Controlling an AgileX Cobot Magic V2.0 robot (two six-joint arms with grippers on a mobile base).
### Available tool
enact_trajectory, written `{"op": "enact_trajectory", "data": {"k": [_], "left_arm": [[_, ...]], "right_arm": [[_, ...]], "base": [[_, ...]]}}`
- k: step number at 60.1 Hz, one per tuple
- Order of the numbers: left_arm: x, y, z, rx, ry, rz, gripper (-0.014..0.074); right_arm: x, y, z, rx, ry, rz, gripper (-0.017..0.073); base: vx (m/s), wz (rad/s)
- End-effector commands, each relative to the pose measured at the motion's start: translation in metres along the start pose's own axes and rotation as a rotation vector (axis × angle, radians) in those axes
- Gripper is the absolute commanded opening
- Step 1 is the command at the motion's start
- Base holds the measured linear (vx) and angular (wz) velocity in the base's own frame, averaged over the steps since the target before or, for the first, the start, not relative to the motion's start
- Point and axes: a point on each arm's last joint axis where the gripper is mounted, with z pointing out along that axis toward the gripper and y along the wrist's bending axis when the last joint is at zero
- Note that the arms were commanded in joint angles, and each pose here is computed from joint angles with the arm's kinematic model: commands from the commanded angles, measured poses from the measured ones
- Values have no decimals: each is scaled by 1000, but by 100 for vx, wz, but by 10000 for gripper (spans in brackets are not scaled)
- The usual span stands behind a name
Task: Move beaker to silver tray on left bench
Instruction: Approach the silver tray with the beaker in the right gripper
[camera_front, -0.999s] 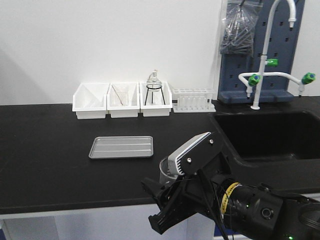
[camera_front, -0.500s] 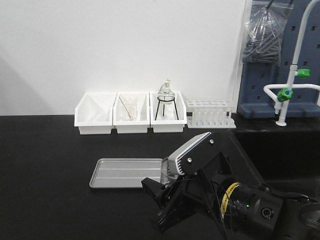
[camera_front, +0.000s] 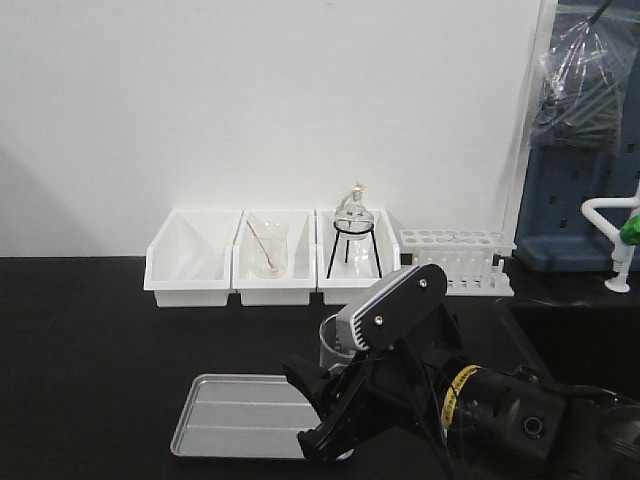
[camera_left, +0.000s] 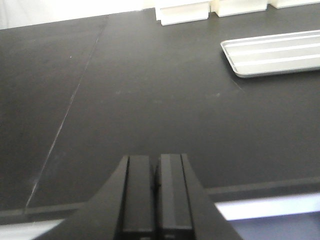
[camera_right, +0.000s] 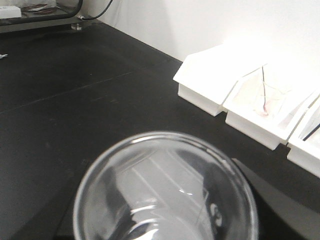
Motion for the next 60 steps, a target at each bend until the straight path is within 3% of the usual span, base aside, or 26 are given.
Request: {"op": "enact_trajectory", "data": {"k": [1, 60], "left_arm": [[-1, -1, 2, 5, -69, -3, 1], [-1, -1, 2, 5, -69, -3, 1]], "right_arm": [[-25, 1, -10, -24, -124, -6, -11], [-25, 1, -10, -26, -128, -6, -11]], "base": [[23, 4], [14, 1]]}}
